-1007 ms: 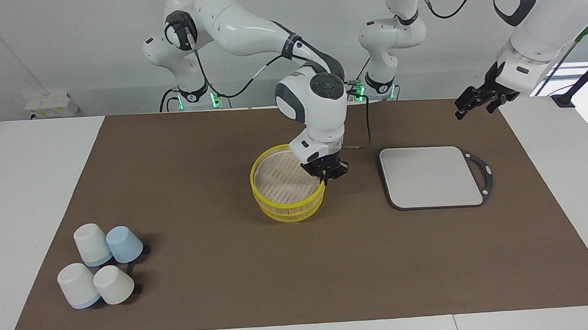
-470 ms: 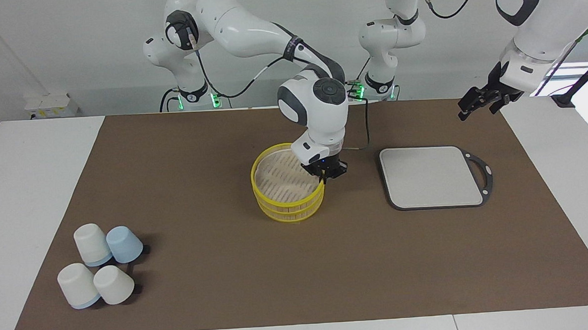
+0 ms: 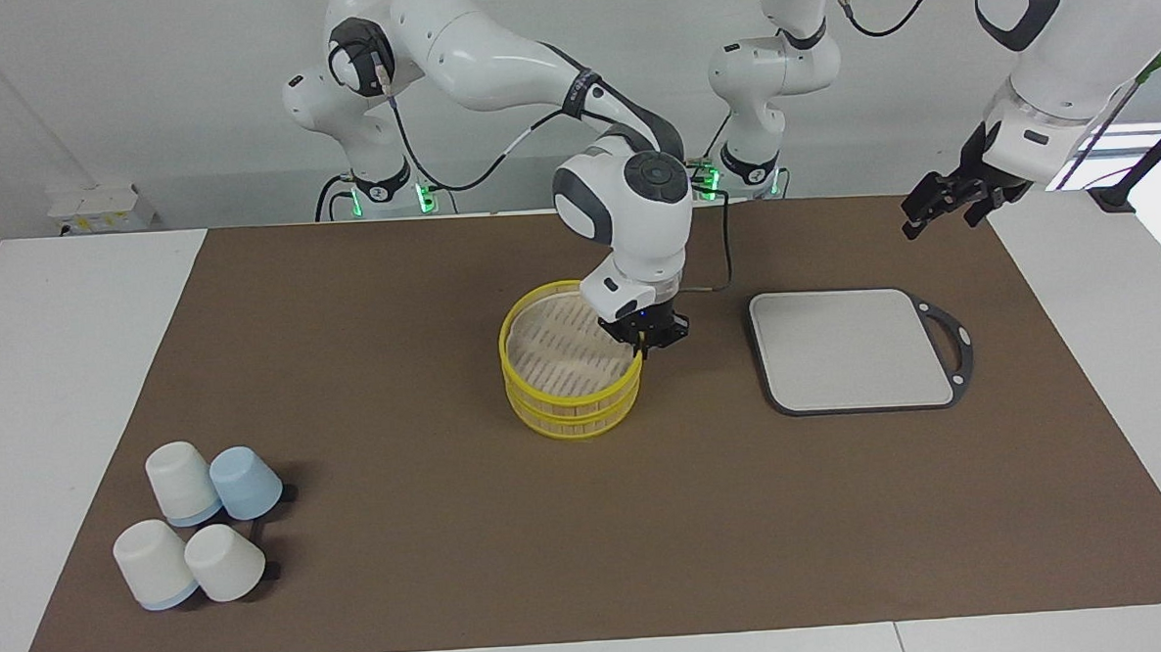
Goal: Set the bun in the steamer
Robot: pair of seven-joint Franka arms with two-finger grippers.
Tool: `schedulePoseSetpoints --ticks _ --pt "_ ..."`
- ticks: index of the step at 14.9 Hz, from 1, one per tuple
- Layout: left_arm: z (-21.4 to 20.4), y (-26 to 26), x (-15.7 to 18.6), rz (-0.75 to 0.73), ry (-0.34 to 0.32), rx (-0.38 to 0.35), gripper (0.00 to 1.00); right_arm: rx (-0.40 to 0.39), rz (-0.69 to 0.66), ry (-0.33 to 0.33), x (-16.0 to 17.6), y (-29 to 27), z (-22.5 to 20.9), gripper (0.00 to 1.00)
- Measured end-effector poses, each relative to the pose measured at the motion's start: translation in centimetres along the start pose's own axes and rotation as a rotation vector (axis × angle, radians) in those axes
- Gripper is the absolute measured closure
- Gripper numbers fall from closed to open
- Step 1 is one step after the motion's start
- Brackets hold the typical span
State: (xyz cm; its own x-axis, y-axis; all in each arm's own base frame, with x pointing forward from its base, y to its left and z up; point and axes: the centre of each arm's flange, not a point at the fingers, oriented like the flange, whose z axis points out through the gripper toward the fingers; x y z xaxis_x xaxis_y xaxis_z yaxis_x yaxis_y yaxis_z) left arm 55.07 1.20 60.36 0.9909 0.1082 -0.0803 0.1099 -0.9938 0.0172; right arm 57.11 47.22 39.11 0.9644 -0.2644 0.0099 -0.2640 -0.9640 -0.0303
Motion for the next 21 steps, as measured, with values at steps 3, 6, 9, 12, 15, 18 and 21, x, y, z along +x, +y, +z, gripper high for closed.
schedulePoseSetpoints --ticks 3,6,9,12,15,18,21 --pt "-0.1 -0.1 0.1 -0.001 0.005 -0.001 0.00 0.015 -0.001 0.011 -0.2 0.3 0.1 0.92" --pt "-0.1 0.2 0.1 0.008 0.011 -0.001 0.00 0.009 -0.021 0.015 -0.5 0.4 -0.1 0.65" --pt "-0.2 0.3 0.2 0.028 0.020 -0.001 0.00 0.021 -0.051 0.042 -0.3 0.7 -2.0 0.35" --pt "-0.2 0.2 0.2 0.030 0.021 -0.001 0.00 0.045 -0.073 0.073 1.9 3.9 -8.2 0.04" --pt "-0.2 0.4 0.2 0.035 0.024 -0.001 0.00 -0.006 -0.197 0.039 5.5 11.9 -15.2 0.00" --pt "-0.4 1.2 0.3 0.048 0.043 -0.002 0.00 -0.049 -0.317 -0.020 9.0 21.3 -19.6 0.00" --pt "-0.4 1.9 0.3 0.062 0.049 -0.002 0.00 -0.055 -0.372 -0.050 11.5 28.7 -20.6 0.00"
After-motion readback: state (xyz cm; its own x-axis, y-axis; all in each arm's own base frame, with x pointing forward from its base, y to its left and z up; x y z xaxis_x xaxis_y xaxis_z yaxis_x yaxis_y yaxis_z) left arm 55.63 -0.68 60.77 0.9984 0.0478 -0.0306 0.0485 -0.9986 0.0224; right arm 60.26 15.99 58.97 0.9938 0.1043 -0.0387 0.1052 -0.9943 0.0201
